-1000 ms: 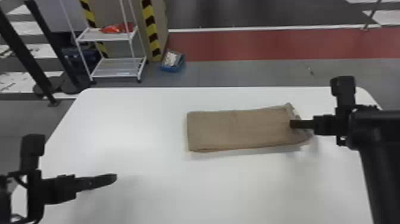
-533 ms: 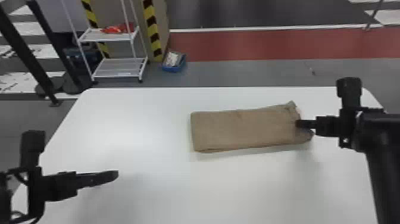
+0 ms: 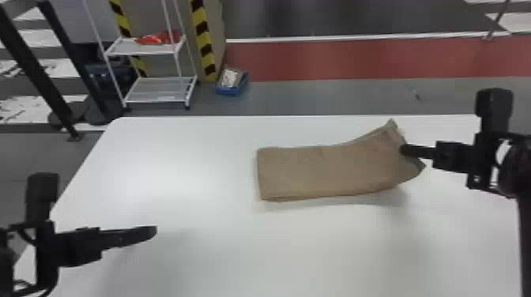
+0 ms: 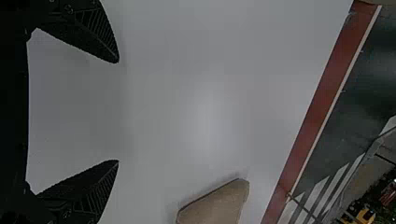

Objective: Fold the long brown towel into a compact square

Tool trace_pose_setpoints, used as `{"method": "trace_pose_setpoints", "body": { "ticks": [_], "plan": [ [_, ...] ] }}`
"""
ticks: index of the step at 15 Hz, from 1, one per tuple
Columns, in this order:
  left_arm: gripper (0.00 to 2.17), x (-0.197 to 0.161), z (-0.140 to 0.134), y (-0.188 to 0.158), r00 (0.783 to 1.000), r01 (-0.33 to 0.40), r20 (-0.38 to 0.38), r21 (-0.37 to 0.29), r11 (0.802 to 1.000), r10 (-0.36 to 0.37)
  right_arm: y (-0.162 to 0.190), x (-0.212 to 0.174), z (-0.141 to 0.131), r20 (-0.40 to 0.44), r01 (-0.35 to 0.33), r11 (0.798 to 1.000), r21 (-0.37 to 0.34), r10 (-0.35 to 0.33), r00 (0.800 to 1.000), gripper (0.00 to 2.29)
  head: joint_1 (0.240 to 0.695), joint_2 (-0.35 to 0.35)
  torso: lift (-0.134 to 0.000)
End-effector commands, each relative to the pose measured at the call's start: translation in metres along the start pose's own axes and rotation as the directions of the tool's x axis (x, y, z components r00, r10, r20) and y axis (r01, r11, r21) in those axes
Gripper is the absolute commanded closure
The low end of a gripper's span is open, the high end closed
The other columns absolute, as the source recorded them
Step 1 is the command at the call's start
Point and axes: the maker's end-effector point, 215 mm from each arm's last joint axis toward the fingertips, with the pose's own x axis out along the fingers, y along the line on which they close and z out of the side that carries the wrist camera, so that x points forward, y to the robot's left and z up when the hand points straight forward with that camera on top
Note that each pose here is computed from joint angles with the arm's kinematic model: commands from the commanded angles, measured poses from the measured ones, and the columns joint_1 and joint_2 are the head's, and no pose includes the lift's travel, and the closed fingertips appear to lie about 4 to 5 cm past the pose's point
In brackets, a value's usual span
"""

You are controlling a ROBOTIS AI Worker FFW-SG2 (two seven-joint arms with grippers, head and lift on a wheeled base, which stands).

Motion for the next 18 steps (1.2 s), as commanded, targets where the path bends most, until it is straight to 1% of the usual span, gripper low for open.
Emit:
{"method": "trace_pose_setpoints", "body": {
  "ticks": [1,4,5,6,8,9,10,11,12,13,15,16,17,18],
  "plan": [
    [0.12,0.000,0.000,0.000,1.000,-0.001,0.000,0.001,1.000,0.001,0.000,-0.020,0.007,0.031,-0.010,0.999,0.037,0.009,0.999,1.62,0.695,0.086,-0.125],
    [0.12,-0.002,0.004,-0.001,1.000,-0.004,0.008,0.010,1.000,0.004,-0.008,-0.053,0.031,0.097,-0.024,0.993,0.115,0.012,0.995,1.62,0.695,0.079,-0.125],
    [0.13,0.000,0.008,-0.004,1.000,0.004,0.021,0.019,1.000,-0.005,-0.007,-0.057,0.034,0.101,-0.030,0.991,0.128,0.017,0.995,1.62,0.695,0.072,-0.125],
    [0.13,0.000,0.011,-0.010,0.999,0.029,0.039,0.013,1.000,-0.029,-0.005,-0.062,0.040,0.110,-0.035,0.991,0.130,0.021,0.994,1.62,0.695,0.066,-0.125],
    [0.12,0.002,0.022,-0.018,0.994,0.053,0.090,0.050,0.997,-0.057,0.012,-0.070,0.050,0.131,-0.094,0.983,0.157,0.074,0.989,1.62,0.695,0.051,-0.125],
    [0.11,0.002,0.030,-0.026,0.988,0.082,0.126,0.068,0.994,-0.090,0.018,-0.074,0.061,0.145,-0.097,0.986,0.137,0.077,0.986,1.62,0.695,0.049,-0.125],
    [0.10,0.000,0.042,-0.035,0.973,0.115,0.186,0.105,0.988,-0.133,0.029,-0.071,0.067,0.141,-0.102,0.989,0.110,0.086,0.986,1.62,0.695,0.050,-0.125],
    [0.11,-0.001,0.048,-0.039,0.961,0.124,0.232,0.127,0.984,-0.151,0.038,-0.065,0.068,0.127,-0.096,0.992,0.079,0.086,0.988,1.62,0.695,0.049,-0.125],
    [0.11,-0.002,0.061,-0.043,0.942,0.121,0.294,0.161,0.980,-0.164,0.049,-0.057,0.067,0.114,-0.103,0.994,0.045,0.097,0.989,1.62,0.695,0.049,-0.125],
    [0.11,-0.002,0.068,-0.044,0.925,0.126,0.337,0.168,0.978,-0.177,0.059,-0.050,0.064,0.103,-0.114,0.993,0.023,0.111,0.989,1.62,0.695,0.058,-0.125],
    [0.11,-0.003,0.088,-0.037,0.881,0.087,0.443,0.187,0.979,-0.163,0.080,-0.036,0.056,0.072,-0.131,0.991,-0.033,0.133,0.989,1.62,0.695,0.078,-0.125],
    [0.11,-0.001,0.095,-0.032,0.867,0.057,0.477,0.196,0.979,-0.147,0.087,-0.031,0.052,0.057,-0.135,0.990,-0.052,0.138,0.989,1.62,0.695,0.089,-0.125],
    [0.11,0.000,0.103,-0.028,0.846,0.026,0.516,0.211,0.977,-0.134,0.099,-0.024,0.043,0.030,-0.146,0.987,-0.074,0.148,0.988,1.62,0.695,0.103,-0.125],
    [0.11,0.003,0.106,-0.023,0.838,-0.005,0.535,0.206,0.979,-0.109,0.107,-0.020,0.042,0.022,-0.149,0.984,-0.097,0.152,0.988,1.62,0.695,0.128,-0.125]
  ]
}}
